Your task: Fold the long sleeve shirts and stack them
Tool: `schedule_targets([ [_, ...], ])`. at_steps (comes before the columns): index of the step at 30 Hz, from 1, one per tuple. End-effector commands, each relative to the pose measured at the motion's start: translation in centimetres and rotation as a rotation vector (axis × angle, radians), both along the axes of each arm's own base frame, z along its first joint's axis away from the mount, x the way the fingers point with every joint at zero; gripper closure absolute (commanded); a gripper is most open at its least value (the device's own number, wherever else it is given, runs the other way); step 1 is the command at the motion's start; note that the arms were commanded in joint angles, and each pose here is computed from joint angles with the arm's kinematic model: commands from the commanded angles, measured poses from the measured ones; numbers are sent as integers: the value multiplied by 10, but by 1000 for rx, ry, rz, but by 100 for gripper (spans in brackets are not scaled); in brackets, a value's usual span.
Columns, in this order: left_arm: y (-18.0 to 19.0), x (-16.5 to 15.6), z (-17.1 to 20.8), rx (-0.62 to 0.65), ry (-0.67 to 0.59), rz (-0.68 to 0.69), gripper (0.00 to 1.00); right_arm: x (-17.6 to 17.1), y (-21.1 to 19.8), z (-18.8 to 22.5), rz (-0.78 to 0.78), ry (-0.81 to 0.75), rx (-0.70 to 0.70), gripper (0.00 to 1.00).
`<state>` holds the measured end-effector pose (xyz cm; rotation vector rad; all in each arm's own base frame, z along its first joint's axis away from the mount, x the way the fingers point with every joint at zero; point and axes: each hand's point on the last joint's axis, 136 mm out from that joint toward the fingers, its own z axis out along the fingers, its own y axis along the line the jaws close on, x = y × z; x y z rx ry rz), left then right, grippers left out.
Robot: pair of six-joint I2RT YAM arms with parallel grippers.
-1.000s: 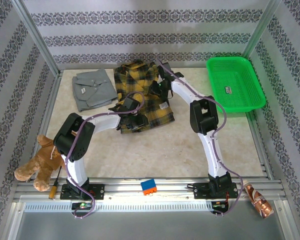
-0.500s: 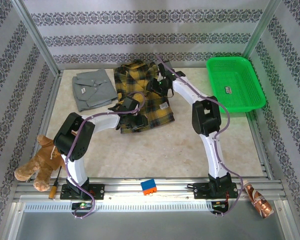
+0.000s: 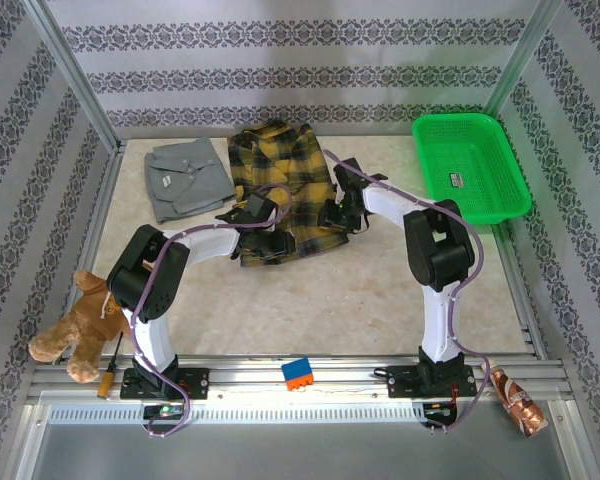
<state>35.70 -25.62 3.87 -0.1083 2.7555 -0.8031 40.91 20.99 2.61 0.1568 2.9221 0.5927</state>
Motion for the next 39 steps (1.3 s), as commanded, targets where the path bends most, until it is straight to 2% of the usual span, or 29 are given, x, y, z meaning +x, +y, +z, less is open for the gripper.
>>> schedule_targets([
  [1,28,-25,-28,124,104,-5,64,-12,-11,-14,-8,5,-68,62],
  [5,37,-28,-26,172,96,-26,64,-49,-38,-29,-67,75,-138,65],
  [10,36,-25,-20,215,62,-120,64,-118,-48,-43,-134,156,-113,66],
  [16,43,-19,-18,291,27,-213,63,-183,-31,-52,-212,228,-45,68],
  [17,47,-13,-15,324,11,-229,63,-206,-17,-50,-244,238,-7,68],
  [18,45,8,0,302,-50,-210,62,-224,8,-38,-287,220,72,65],
  [23,39,42,52,209,-155,-62,52,-231,57,10,-237,177,180,59],
  [27,48,40,108,107,-230,84,37,-230,62,40,-202,139,196,50],
  [30,69,16,141,59,-255,188,27,-230,52,63,-191,82,207,46],
  [33,90,-23,152,-8,-230,287,20,-232,35,89,-137,30,188,42],
  [36,98,-62,143,-105,-174,351,18,-224,18,119,-37,-77,150,39],
  [39,98,-86,122,-193,-112,397,23,-206,-1,134,58,-116,85,40],
])
